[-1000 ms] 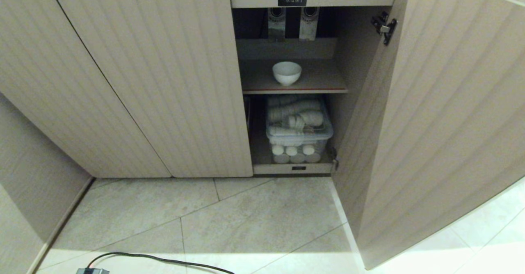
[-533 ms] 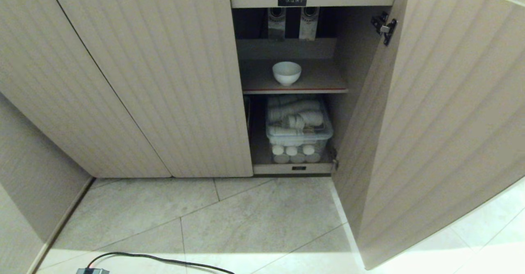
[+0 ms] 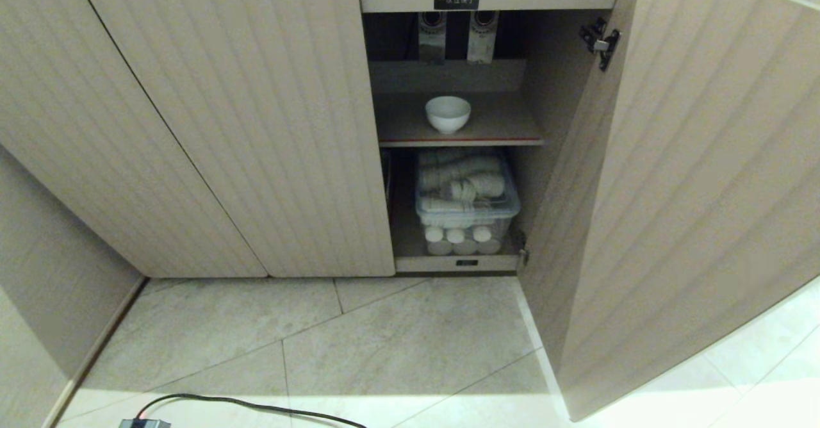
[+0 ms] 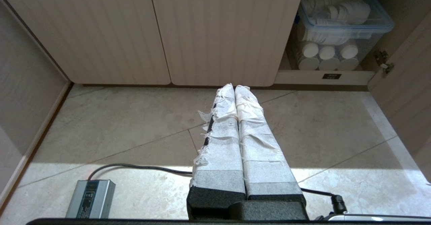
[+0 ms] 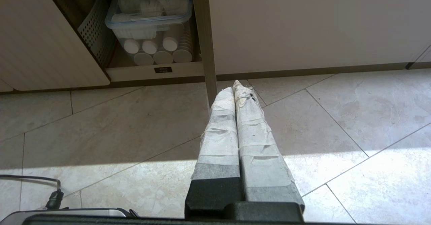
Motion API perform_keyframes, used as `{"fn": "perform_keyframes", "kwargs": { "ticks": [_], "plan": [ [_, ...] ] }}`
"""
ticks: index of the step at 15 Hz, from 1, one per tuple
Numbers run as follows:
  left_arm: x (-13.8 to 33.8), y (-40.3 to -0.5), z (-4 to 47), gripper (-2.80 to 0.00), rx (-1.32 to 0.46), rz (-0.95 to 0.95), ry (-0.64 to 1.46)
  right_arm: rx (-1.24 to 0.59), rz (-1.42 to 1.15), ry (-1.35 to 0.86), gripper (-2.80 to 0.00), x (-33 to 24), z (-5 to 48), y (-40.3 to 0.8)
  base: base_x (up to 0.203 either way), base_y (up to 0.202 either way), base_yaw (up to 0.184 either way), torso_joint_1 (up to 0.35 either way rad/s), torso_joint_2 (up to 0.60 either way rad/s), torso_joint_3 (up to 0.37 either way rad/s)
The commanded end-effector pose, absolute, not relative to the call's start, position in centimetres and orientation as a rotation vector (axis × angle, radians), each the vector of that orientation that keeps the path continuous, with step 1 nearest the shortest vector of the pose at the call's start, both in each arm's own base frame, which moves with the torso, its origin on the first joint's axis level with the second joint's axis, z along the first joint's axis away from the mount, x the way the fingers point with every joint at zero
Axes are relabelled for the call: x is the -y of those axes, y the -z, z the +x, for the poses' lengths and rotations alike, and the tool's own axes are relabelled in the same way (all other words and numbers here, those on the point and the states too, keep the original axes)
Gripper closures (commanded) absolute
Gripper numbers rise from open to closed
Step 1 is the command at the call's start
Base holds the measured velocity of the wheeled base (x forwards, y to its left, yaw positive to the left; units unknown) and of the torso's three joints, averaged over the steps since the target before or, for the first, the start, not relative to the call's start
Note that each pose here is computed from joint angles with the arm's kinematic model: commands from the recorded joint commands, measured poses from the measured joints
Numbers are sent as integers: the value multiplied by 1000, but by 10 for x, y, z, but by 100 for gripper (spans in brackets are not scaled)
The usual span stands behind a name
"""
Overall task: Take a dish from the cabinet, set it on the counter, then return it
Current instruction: Take the bowl from the cabinet
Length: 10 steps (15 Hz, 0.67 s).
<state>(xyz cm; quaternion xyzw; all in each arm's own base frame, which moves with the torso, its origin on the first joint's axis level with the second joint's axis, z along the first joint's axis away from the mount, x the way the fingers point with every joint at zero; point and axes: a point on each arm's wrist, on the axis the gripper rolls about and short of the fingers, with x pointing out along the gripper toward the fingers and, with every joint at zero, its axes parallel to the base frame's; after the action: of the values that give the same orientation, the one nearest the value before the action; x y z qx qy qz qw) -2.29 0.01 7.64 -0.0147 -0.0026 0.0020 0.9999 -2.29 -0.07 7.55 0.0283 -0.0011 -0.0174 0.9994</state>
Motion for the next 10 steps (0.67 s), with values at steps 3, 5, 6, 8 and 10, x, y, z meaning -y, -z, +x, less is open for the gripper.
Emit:
{"fn": "perform_keyframes", "kwargs": {
  "ticks": [3,5,6,8,10],
  "plan": [
    [0,-76,-23,0,6,-31,-3,1,57,35,0,1,-23,-75,0,0,0,0,0,0],
    [0,-76,-23,0,6,-31,-5,1,57,35,0,1,-23,-75,0,0,0,0,0,0],
    [0,-76,-23,0,6,-31,-5,1,57,35,0,1,-23,-75,0,0,0,0,0,0],
    [0,-76,-23,0,6,-31,-5,1,57,35,0,1,-23,-75,0,0,0,0,0,0],
    [0,-76,-23,0,5,-31,-5,1,57,35,0,1,-23,-75,0,0,0,0,0,0]
  ]
}}
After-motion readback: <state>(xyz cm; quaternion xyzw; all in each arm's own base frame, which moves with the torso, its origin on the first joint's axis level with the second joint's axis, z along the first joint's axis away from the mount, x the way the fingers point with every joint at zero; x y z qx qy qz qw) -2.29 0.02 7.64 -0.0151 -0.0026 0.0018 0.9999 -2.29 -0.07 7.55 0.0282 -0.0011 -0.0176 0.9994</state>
